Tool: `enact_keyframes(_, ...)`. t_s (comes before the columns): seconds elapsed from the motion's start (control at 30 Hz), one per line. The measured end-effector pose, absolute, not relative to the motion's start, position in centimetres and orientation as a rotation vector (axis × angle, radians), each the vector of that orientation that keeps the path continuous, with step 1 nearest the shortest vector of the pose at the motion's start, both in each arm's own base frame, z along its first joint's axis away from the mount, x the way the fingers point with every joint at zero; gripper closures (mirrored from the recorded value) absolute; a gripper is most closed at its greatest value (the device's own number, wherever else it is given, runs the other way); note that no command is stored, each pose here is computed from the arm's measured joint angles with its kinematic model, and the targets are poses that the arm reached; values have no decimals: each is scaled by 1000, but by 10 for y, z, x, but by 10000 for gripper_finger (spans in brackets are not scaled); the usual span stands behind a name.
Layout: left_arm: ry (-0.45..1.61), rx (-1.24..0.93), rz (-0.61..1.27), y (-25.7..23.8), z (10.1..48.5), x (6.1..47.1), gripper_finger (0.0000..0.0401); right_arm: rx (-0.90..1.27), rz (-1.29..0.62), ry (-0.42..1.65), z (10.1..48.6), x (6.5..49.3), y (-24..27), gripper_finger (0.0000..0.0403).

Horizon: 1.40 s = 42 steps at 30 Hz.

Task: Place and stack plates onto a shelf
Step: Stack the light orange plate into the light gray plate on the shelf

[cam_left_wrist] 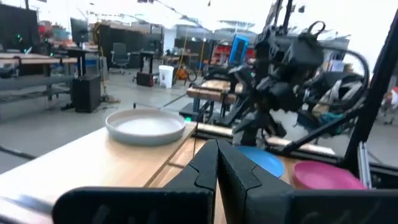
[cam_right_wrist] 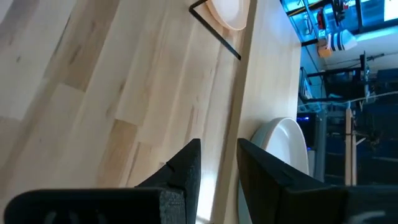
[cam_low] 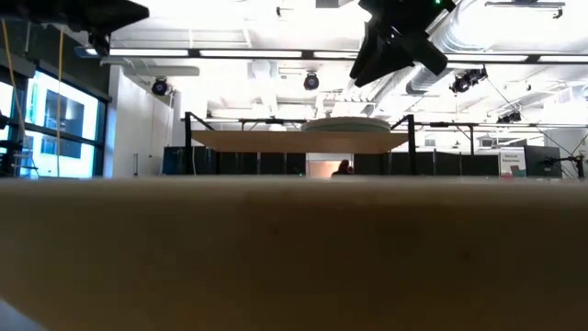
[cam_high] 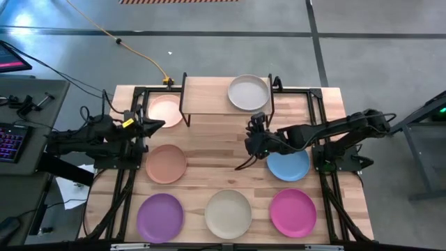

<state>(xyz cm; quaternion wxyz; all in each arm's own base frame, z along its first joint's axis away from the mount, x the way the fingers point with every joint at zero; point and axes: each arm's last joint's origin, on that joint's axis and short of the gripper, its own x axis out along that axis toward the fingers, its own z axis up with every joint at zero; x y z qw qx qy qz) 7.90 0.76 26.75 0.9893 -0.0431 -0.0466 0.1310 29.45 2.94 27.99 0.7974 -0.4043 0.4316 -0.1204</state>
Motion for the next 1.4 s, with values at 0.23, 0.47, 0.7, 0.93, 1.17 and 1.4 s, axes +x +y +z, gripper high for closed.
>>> enact_keyframes(0.23,-42,-27,153,4,266,94,365,-852,-272,930,279,294,29,308)
enact_keyframes(0.47,27,-76,215,6,264,117,316,-842,-277,929,279,294,29,308)
enact_keyframes(0.7,294,-169,248,6,273,130,317,-766,-299,992,274,287,28,308)
enact_keyframes(0.93,549,-187,286,6,267,136,322,-623,-187,1075,266,277,36,308)
enact_keyframes(1.17,742,-237,339,6,248,141,323,-593,-116,1058,265,274,53,308)
enact_keyframes(1.4,832,-242,362,6,237,152,323,-593,-105,1032,266,275,58,308)
